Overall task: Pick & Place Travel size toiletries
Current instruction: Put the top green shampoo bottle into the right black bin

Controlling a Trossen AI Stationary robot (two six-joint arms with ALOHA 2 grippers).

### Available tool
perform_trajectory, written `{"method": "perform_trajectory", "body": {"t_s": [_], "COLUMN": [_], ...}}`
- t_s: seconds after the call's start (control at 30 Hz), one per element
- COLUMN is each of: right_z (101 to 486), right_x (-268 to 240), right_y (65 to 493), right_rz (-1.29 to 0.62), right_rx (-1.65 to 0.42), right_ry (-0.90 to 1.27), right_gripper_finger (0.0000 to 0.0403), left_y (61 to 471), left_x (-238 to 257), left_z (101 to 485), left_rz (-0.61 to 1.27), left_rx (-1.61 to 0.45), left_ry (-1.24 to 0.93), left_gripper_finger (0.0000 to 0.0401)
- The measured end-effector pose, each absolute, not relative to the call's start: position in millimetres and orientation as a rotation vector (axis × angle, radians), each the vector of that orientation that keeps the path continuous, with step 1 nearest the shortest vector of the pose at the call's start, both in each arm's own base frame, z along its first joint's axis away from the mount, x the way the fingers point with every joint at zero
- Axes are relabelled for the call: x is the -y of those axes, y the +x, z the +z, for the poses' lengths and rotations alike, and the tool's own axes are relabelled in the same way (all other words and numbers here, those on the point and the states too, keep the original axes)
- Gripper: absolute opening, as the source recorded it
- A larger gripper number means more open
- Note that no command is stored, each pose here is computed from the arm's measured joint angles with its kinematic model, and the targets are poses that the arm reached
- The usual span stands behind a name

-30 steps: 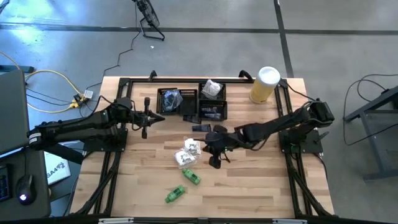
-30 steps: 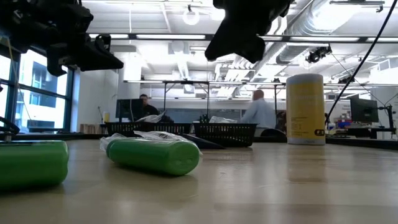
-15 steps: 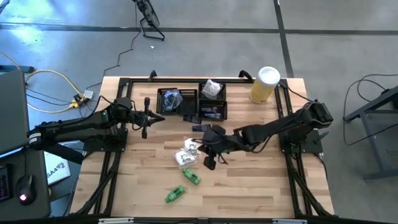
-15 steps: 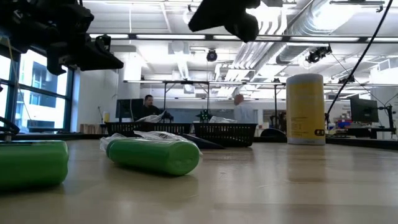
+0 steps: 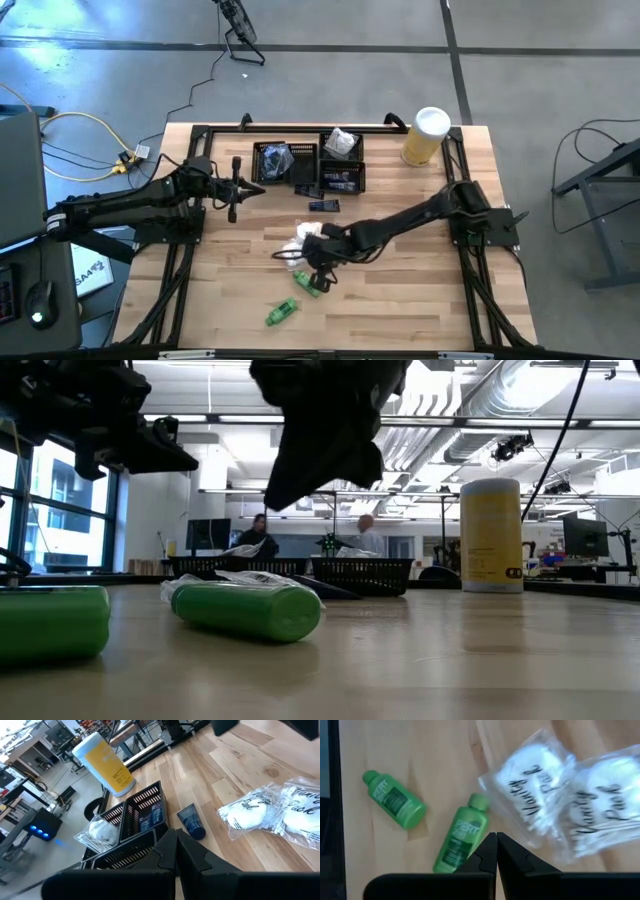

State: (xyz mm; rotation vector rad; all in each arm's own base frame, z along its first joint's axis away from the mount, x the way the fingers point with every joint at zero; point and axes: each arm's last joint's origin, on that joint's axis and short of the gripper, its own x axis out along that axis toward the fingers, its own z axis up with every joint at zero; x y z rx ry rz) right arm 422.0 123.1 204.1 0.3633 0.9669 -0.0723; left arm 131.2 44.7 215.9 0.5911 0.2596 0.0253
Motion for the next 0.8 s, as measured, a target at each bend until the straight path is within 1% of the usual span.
{"method": "perform_trajectory", "body": {"t_s": [0.13, 0.33, 0.43, 0.57, 0.7, 0.8], "right_z": [200.3, 197.3, 197.7, 201.9, 210.0, 218.9], "right_x": [-123.9, -110.4, -110.8, -115.5, -132.5, -141.5], "right_y": [426.9, 424.8, 425.6, 430.9, 435.5, 434.9], "right_rz": [-0.101, -0.197, -0.203, -0.168, -0.094, -0.079], "right_rx": [-0.956, -0.980, -0.975, -0.917, -0.805, -0.807], "right_ry": [0.379, 0.277, 0.336, 0.435, 0.416, 0.423], "right_gripper_finger": [0.0002, 0.0002, 0.0002, 0.0003, 0.0003, 0.0003], "left_y": [131.1, 130.6, 130.0, 129.6, 129.4, 129.5], "left_x": [-44.7, -44.5, -44.3, -44.3, -44.3, -44.3], "left_z": [215.6, 213.3, 211.3, 209.9, 209.4, 209.3], "left_rz": [0.025, 0.016, 0.010, 0.010, 0.011, 0.010], "left_rx": [-0.263, -0.286, -0.306, -0.322, -0.327, -0.328], "left_ry": [0.587, 0.579, 0.572, 0.569, 0.568, 0.568], "left_gripper_finger": [0.0001, 0.0001, 0.0001, 0.0001, 0.0001, 0.0001]}}
